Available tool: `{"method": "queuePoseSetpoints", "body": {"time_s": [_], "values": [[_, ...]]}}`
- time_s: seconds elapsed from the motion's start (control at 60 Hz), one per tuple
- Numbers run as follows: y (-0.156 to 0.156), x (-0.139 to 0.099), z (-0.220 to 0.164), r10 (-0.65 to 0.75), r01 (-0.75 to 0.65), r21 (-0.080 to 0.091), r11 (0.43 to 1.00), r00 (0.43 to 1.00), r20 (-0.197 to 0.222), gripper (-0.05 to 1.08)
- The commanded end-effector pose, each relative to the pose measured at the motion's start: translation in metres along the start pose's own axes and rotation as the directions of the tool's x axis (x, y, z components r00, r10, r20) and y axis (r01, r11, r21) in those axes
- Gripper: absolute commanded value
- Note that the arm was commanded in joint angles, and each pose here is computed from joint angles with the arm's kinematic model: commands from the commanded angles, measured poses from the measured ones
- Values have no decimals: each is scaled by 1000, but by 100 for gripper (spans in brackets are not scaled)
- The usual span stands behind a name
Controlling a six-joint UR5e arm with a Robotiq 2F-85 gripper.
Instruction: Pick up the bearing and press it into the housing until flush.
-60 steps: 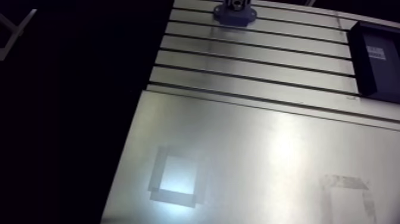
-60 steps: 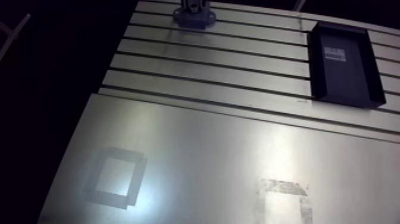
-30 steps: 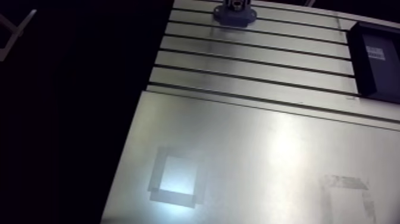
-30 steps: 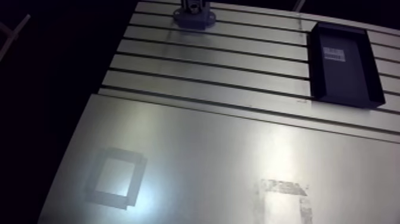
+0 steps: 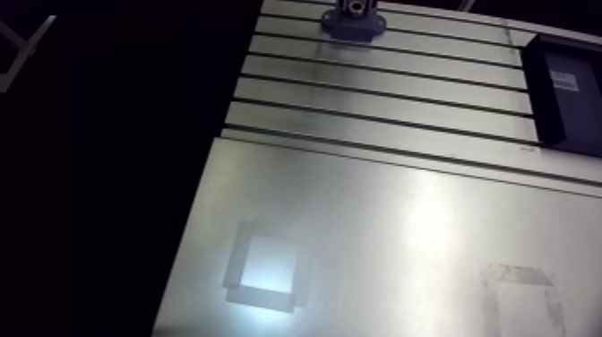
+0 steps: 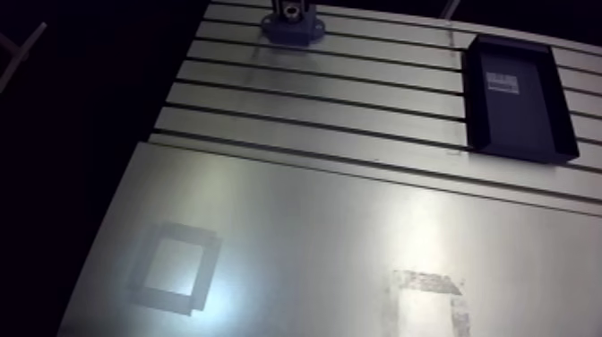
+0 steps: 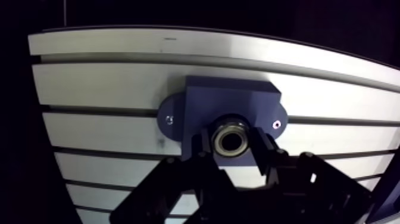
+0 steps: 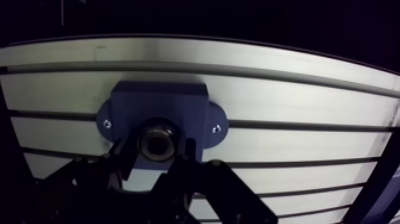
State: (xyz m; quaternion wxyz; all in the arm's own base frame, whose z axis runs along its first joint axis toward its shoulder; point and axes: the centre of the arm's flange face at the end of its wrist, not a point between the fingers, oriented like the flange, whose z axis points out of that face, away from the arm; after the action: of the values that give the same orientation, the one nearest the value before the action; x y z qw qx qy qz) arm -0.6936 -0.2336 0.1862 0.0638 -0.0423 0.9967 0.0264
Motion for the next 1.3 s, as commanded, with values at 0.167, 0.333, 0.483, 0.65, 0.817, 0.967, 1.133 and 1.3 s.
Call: {"method": "queuePoseSetpoints", "body": {"time_s": [0.167,0.333,0.483,0.65,0.817,0.967,1.133,1.3], "values": [[0,-2,-1,2,-2,0,1000,1000,0,26],[1,-2,-6,4,-4,0,1000,1000,-23,22],[1,-3,-13,3,-4,-5,1000,999,-42,22],[2,-5,-25,4,-4,-4,1000,998,-61,22],[2,-8,-34,3,-3,-1,1000,998,-71,23],[4,-11,-33,4,-5,-2,1000,998,-66,49],[3,-11,-33,4,-4,4,1000,998,-64,69],[3,-12,-32,4,-4,2,1000,998,-57,80]]}}
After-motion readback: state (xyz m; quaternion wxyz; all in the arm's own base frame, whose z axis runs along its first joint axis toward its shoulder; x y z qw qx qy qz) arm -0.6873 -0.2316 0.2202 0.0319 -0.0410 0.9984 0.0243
